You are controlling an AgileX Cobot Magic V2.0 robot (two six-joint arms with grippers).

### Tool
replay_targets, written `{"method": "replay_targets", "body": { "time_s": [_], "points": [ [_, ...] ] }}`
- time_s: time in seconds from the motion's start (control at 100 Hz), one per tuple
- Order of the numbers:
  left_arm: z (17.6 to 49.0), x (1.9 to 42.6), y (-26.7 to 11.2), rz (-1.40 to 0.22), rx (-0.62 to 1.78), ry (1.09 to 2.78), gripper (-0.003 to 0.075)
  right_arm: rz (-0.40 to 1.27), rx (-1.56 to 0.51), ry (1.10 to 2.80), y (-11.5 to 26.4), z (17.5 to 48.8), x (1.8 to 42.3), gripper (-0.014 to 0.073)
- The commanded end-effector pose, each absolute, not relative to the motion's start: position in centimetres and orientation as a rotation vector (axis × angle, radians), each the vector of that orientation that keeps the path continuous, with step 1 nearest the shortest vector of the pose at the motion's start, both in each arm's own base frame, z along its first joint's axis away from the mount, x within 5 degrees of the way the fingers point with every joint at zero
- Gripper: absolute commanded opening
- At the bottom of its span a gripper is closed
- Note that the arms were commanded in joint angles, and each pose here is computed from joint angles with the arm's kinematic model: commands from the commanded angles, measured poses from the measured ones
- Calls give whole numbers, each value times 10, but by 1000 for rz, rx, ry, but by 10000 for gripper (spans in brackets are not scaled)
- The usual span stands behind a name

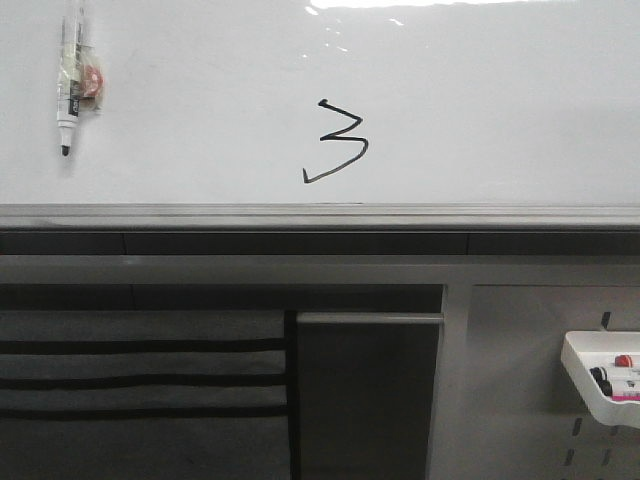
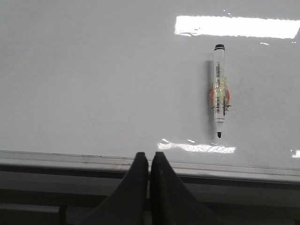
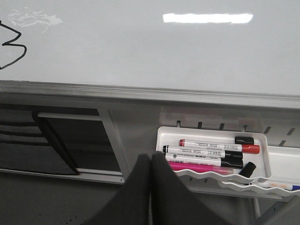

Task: Write number 3 on whiteboard

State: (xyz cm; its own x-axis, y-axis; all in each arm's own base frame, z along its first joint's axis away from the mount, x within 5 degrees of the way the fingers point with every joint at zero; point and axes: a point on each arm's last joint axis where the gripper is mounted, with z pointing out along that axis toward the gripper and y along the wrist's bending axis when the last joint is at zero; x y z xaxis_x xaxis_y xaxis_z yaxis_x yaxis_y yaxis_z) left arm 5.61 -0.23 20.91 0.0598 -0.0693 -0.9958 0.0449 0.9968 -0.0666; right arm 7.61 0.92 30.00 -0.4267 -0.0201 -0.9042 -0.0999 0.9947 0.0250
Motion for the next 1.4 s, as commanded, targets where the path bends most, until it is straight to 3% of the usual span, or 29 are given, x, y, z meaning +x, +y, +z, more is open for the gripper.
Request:
{"method": "replay_targets", "body": {
  "time_s": [0.0, 0.46, 0.59, 0.8, 1.04, 1.39],
  "points": [
    [217, 53, -2, -94, -26, 1399, -18, 75, -81, 1930, 8, 313, 79, -74],
    [217, 53, -2, -94, -26, 1399, -18, 76, -83, 1930, 8, 313, 79, -74],
    [217, 53, -2, -94, -26, 1399, -18, 32, -88, 1803, 6, 306, 67, -74],
    [217, 53, -2, -94, -26, 1399, -18, 29, -24, 1513, 3, 252, 50, -74],
    [217, 53, -2, -94, -26, 1399, -18, 87, 69, 1496, 0, 204, 56, -74],
    [217, 53, -2, -94, -26, 1399, -18, 73, 57, 1458, 0, 205, 55, -74]
  ]
}}
